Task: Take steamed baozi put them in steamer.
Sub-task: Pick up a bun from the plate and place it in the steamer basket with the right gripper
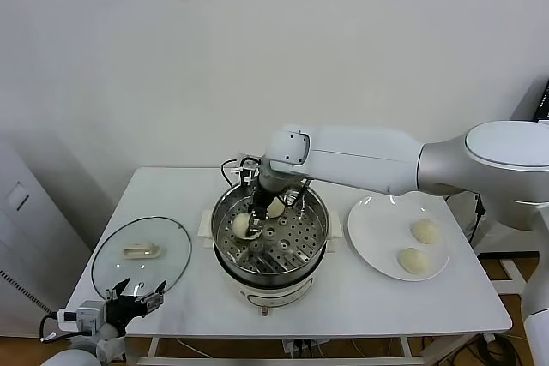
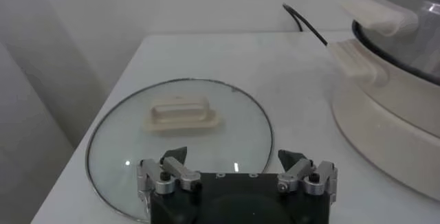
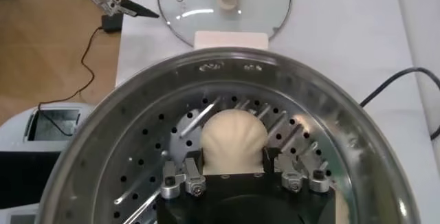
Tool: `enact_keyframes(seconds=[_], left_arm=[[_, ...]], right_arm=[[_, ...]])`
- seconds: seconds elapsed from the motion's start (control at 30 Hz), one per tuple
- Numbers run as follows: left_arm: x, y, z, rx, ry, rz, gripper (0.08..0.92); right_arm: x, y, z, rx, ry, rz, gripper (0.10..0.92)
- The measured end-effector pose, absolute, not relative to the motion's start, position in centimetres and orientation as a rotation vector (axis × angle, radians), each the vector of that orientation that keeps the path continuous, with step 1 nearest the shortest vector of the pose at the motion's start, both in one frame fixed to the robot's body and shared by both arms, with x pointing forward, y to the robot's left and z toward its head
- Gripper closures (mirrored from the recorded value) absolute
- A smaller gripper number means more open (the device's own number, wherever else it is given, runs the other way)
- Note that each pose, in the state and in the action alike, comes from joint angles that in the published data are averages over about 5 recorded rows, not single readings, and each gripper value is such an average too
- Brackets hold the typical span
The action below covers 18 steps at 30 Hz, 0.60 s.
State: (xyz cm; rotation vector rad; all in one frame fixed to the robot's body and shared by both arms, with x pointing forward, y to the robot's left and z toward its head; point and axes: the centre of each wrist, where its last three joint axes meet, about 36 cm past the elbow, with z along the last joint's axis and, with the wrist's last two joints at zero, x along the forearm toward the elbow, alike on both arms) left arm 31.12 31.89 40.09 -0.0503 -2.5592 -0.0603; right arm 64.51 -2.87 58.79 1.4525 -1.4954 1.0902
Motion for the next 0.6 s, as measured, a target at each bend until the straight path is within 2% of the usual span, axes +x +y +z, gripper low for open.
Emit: enact_keyframes(seconds=[0.3, 0.6], left_arm=[[31.2, 32.0, 39.9, -0.048, -2.555, -0.059, 0.177], [31.2, 32.2, 39.9, -0.047, -2.557, -0.056, 0.177]], right_arm=[[64.6, -3.3, 58.9, 1.461, -1.509, 1.081, 0.22], [66.0, -8.8, 64.0, 1.47, -1.502, 1.135, 0.2]])
